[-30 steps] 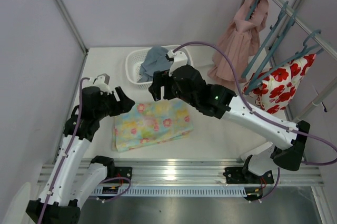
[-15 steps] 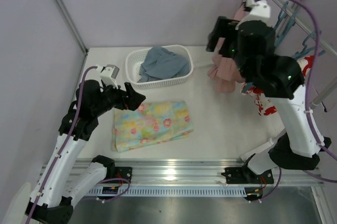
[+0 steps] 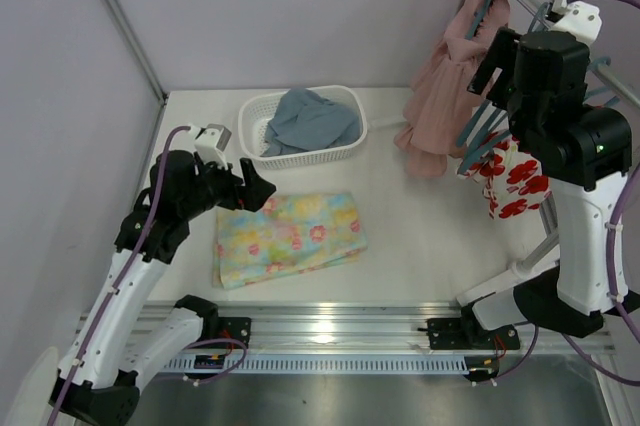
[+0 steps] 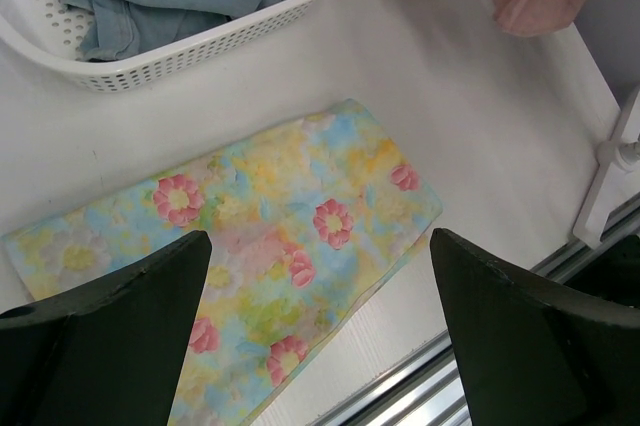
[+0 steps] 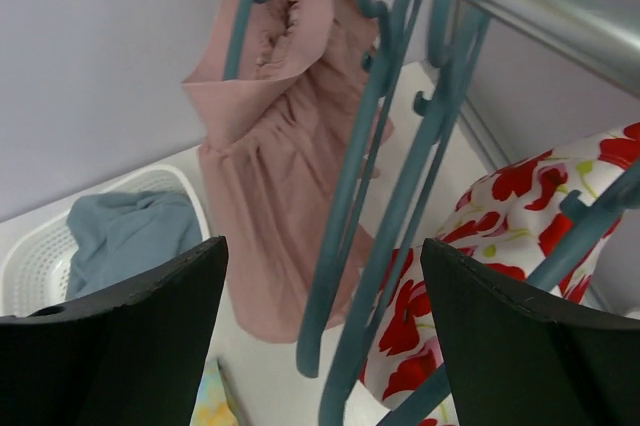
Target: Place the skirt on the hanger
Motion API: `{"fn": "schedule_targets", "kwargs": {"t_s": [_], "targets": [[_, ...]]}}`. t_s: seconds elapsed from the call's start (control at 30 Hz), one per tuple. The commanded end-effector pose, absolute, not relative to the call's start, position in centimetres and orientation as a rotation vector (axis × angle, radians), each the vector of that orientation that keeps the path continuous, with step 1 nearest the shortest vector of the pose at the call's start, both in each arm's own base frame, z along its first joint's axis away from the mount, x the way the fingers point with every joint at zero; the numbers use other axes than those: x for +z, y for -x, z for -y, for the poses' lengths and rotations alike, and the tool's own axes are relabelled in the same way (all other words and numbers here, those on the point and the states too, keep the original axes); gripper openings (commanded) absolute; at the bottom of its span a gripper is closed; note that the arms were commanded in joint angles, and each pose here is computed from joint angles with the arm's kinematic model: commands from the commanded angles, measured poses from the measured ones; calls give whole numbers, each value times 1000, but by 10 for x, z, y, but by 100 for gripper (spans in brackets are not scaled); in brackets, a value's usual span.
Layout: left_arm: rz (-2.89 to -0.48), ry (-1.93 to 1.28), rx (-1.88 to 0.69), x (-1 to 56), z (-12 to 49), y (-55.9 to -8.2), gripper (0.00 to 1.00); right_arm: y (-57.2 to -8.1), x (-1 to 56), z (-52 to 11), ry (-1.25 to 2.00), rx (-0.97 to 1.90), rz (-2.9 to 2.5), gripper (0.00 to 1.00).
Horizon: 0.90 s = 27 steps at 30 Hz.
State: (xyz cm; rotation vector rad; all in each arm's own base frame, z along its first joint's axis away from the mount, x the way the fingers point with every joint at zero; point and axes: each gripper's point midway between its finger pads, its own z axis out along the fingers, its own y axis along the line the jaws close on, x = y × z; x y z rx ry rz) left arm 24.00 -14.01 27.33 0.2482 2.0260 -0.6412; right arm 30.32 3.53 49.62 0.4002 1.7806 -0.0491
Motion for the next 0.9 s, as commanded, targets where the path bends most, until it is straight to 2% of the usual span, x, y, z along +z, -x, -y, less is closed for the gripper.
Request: {"fn": "schedule_targets", "kwargs": {"t_s": [0.0, 0.1, 0.43, 0.57, 0.87], "targets": [[-2016, -265, -627, 274, 140, -242, 97, -290, 499, -18, -432, -65, -1770, 84], [-2024, -262, -622, 271, 140, -244, 98, -294, 491, -3, -475, -116, -1769, 81], [-2054, -246, -602, 259, 138, -248, 97, -309, 478, 7, -492, -133, -1769, 60], [-2056, -244, -595, 258, 137, -249, 97, -313, 478, 9, -499, -129, -1754, 57], [-2068, -235, -581, 253, 135, -250, 97, -314, 471, 15, -514, -158, -1762, 38]]}}
